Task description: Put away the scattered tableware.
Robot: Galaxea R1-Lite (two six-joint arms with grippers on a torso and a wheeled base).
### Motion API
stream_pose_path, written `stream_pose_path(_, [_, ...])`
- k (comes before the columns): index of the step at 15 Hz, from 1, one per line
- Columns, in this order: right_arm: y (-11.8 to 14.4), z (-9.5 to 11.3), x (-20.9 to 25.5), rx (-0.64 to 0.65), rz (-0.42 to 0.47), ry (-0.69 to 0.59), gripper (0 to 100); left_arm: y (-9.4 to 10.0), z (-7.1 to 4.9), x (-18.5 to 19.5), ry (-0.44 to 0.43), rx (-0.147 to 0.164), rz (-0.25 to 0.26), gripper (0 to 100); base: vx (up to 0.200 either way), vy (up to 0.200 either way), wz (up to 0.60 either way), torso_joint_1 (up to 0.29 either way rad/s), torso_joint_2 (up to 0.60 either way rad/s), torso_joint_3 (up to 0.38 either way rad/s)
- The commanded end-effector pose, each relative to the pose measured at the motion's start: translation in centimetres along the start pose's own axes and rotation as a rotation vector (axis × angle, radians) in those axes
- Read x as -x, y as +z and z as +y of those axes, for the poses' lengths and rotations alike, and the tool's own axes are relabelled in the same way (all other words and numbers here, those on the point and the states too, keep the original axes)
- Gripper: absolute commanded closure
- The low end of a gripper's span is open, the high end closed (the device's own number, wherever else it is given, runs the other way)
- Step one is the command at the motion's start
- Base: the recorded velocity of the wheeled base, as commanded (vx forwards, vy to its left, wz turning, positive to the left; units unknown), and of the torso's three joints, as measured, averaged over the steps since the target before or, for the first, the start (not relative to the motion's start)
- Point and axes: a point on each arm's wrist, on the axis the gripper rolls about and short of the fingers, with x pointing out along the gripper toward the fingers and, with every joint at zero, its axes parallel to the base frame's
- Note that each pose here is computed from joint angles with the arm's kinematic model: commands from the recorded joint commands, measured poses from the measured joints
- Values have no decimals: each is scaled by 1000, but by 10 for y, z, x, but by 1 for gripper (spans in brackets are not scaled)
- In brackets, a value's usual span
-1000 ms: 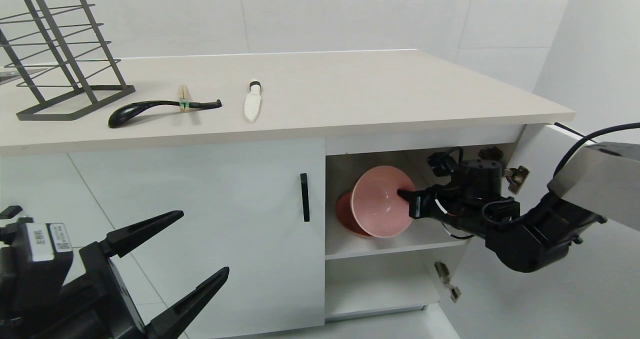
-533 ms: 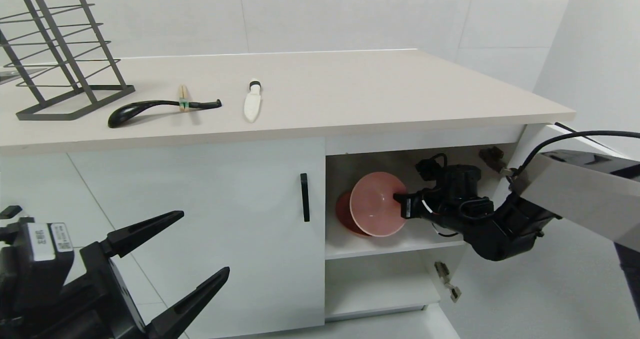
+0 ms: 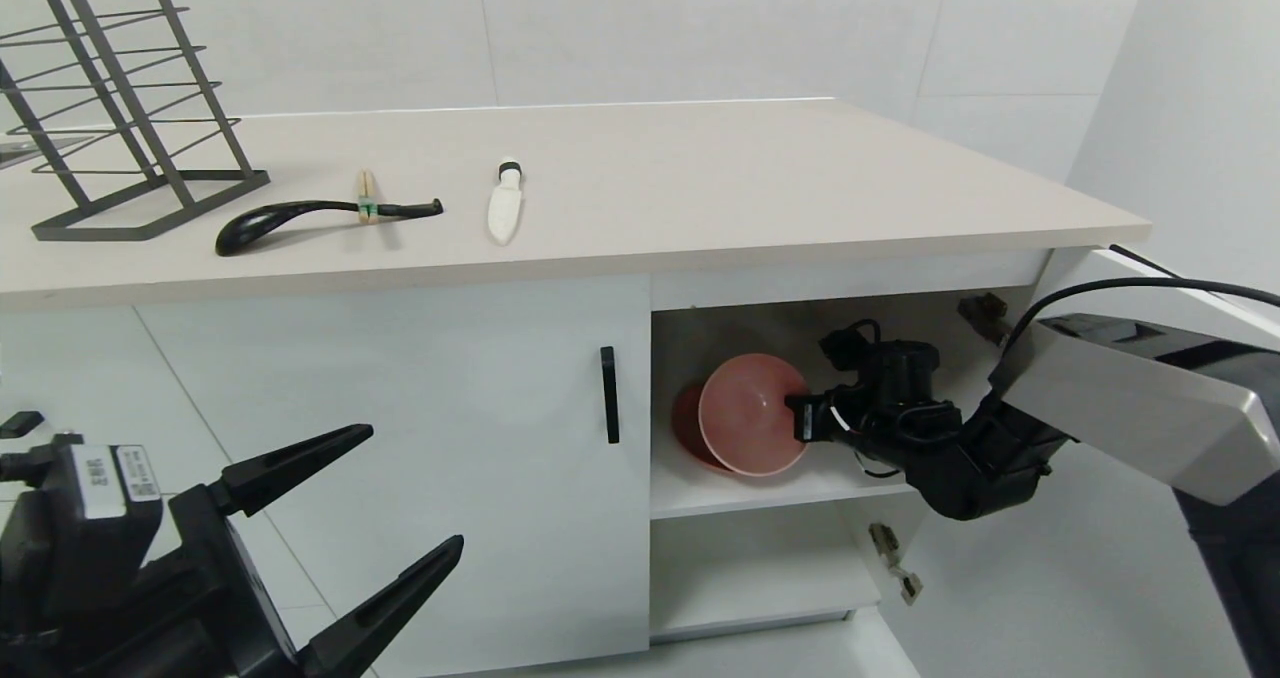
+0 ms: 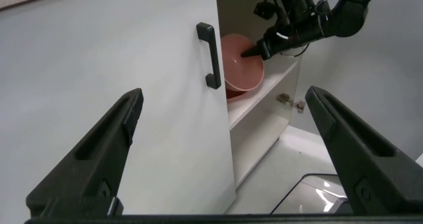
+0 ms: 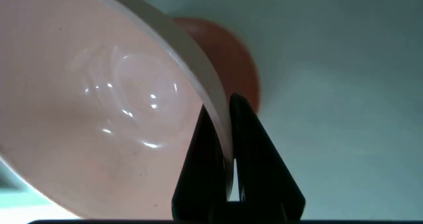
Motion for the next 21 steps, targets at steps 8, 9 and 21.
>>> stream_pose_path(8, [-7, 0, -6, 2, 9, 8, 0, -3, 0, -3, -3, 2, 18, 0, 0, 0, 0, 0, 0, 0])
stream_pose_path(9, [-8, 1, -6, 2, 12, 10, 0, -3, 0, -3, -2, 1, 18, 0, 0, 0, 0, 0, 0, 0])
stream_pose_path(21, [4, 42, 26, 96, 9, 113, 0, -5, 0, -3, -6, 1, 38, 0, 0, 0, 0, 0, 0, 0])
